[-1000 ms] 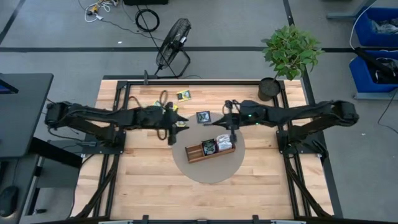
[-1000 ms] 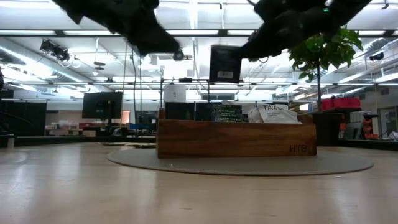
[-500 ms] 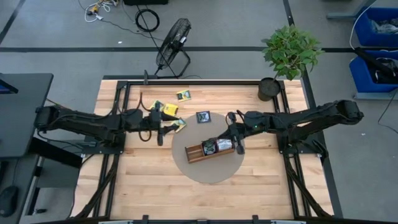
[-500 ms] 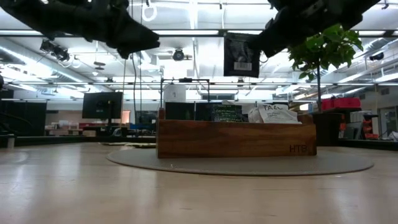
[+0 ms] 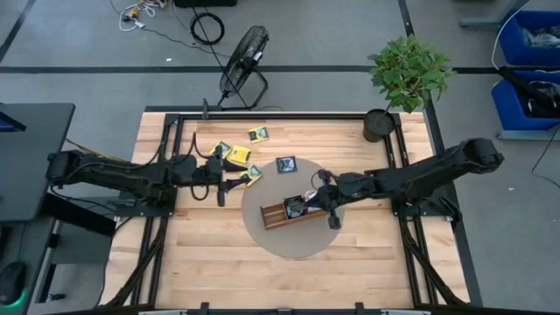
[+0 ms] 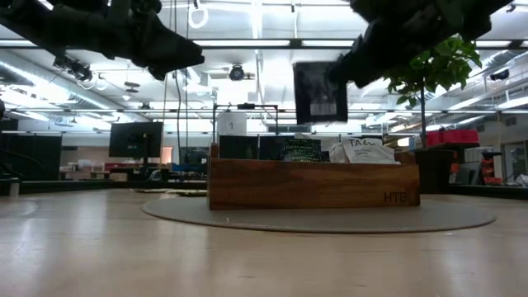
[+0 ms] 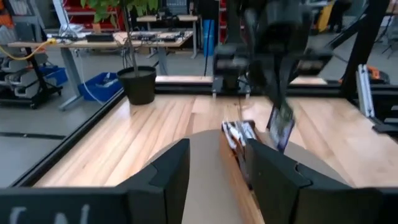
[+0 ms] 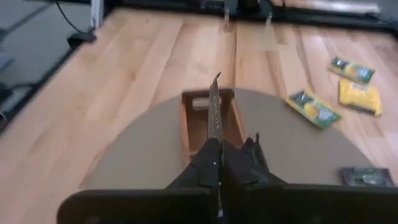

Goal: Pick & Place Tea
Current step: Put the purple tea bag into the middle section of the wooden organizer

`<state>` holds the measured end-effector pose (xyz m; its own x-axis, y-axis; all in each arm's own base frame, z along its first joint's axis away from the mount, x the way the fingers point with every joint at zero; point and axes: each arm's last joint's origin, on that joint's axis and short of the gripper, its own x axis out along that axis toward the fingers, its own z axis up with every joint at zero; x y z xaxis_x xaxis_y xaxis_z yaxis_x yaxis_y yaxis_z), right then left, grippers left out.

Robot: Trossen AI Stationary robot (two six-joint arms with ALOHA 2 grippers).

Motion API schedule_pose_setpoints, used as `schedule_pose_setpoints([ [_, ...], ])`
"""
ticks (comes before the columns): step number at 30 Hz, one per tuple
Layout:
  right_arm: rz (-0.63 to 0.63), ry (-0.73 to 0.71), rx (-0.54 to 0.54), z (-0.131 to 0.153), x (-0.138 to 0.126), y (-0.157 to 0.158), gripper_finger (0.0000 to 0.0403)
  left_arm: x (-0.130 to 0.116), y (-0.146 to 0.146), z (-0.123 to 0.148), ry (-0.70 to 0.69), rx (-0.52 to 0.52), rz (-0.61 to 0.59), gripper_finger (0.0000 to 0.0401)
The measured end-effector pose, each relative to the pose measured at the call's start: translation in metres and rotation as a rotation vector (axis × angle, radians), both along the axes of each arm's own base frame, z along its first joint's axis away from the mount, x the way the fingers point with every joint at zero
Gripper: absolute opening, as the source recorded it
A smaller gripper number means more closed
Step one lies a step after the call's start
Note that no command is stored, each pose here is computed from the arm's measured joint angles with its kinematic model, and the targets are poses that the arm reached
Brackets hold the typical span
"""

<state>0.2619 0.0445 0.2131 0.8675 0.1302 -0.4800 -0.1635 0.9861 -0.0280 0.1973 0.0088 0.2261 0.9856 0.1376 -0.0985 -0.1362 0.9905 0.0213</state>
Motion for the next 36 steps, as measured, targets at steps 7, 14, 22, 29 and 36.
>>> schedule_pose_setpoints([
  [7, 0.001, 0.034, -0.008, -0.019, 0.012, 0.002, 0.0000, 0.000, 0.000, 0.000, 0.000, -0.001, -0.010, 0.0161],
  [14, -0.011, 0.049, 0.009, -0.027, 0.017, 0.003, 0.0000, 0.000, 0.000, 0.000, 0.001, 0.000, -0.011, 0.0161],
  [22, -0.020, 0.091, 0.009, -0.045, 0.025, 0.004, 0.0000, 0.000, 0.000, 0.000, 0.001, 0.001, -0.011, 0.0161],
  [29, -0.061, 0.109, -0.022, -0.049, 0.025, 0.002, 0.0001, 0.000, 0.000, 0.000, 0.000, 0.001, -0.012, 0.0161],
  [36, -0.065, 0.144, -0.021, -0.052, 0.023, 0.002, 0.0027, 0.000, 0.000, 0.000, 0.000, 0.001, -0.012, 0.0161],
])
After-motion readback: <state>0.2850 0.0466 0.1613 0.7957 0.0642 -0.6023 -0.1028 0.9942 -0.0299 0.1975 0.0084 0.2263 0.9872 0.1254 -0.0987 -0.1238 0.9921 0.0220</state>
